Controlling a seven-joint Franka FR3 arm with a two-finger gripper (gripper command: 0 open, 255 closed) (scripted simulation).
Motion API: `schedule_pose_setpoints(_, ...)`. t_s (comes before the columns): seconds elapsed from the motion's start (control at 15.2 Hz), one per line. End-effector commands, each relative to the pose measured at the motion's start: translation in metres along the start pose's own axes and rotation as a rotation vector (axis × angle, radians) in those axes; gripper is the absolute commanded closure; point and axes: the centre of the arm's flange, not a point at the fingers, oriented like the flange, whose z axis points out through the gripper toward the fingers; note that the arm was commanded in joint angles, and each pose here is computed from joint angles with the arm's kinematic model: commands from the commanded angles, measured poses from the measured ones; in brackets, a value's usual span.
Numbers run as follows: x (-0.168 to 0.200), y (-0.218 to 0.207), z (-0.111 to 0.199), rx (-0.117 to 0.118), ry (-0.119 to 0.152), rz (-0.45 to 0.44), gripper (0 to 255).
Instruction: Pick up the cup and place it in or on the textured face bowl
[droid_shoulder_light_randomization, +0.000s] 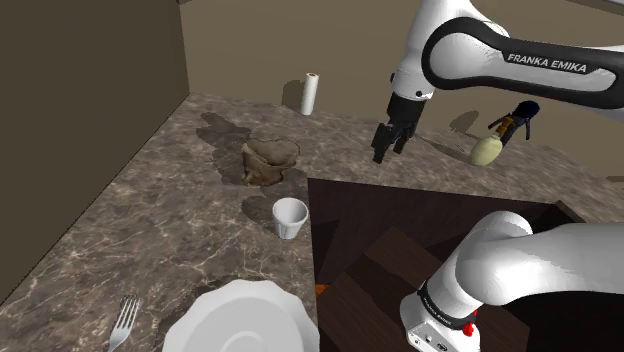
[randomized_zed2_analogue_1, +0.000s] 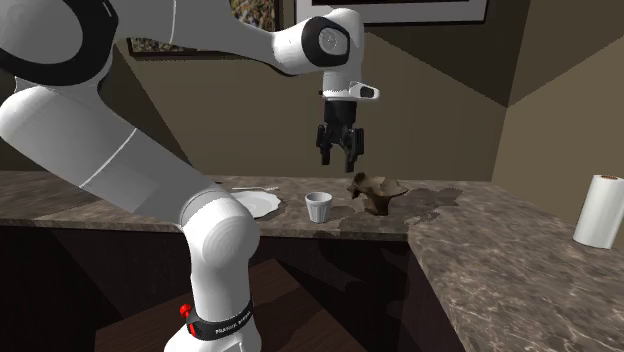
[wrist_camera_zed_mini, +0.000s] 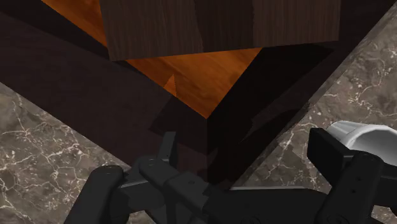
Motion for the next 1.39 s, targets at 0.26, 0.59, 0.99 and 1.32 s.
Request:
schedule_pose_setpoints(0.26, 0.017, -0.031, 0.033, 0.035, 0.016, 0.016, 0)
schedule_pose_setpoints(0.59, 0.040, -0.070, 0.072, 0.080, 0.036, 0.036, 0)
schedule_pose_setpoints(0.99, 0.070, -0.119, 0.117, 0.133, 0.060, 0.060, 0)
schedule_pose_setpoints(1.32, 0.087, -0.147, 0.144, 0.161, 0.073, 0.072, 0)
